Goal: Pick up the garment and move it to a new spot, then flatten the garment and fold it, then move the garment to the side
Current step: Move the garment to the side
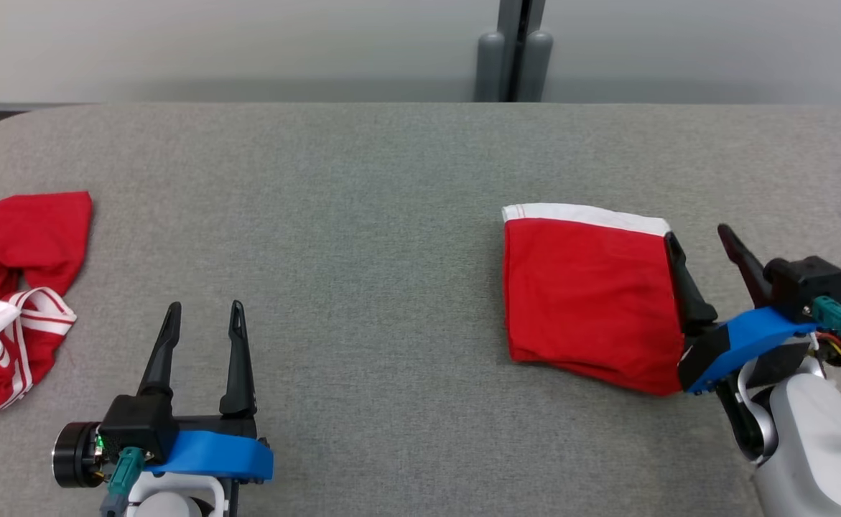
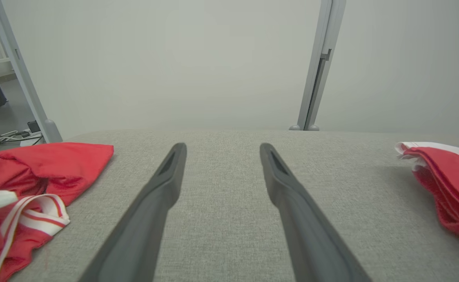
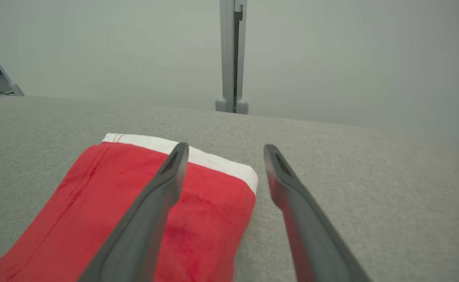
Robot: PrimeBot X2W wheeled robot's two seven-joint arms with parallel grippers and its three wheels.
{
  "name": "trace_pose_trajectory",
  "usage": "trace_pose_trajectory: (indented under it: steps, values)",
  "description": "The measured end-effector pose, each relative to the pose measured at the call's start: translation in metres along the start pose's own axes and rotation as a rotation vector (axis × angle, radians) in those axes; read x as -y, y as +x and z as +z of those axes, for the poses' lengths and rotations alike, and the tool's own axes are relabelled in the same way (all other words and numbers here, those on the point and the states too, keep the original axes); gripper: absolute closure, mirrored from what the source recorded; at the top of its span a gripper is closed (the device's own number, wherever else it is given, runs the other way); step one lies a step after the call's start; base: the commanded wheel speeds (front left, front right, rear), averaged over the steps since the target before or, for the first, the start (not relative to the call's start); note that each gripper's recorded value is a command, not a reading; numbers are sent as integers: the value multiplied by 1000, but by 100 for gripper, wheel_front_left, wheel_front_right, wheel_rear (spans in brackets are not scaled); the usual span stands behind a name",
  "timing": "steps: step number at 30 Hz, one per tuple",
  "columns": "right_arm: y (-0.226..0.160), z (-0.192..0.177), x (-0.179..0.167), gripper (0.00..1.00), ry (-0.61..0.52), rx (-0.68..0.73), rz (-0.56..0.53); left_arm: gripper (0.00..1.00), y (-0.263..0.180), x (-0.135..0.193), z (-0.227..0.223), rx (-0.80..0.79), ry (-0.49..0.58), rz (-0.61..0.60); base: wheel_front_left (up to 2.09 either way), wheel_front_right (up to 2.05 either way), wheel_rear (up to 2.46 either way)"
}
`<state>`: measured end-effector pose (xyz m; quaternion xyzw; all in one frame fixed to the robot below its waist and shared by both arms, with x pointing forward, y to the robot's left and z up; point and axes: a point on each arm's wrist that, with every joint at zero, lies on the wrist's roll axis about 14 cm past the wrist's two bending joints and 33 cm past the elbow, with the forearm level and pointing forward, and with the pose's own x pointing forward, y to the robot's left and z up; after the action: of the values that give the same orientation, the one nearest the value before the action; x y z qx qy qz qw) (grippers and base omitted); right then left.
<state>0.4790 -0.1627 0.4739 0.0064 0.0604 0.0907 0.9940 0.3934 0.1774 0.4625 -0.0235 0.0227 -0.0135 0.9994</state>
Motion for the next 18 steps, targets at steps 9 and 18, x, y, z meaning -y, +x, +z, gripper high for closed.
trace_pose_trajectory:
  steps: [9, 18]
  values:
    - [3, -71, -4, 0, 52, -184, -8, 0, 1, -10, -11, -33, 2, 28, 0, 0, 0]
    - [-8, -112, -9, 0, 92, -302, -25, 0, 3, -6, -14, -42, 0, 18, 0, 0, 0]
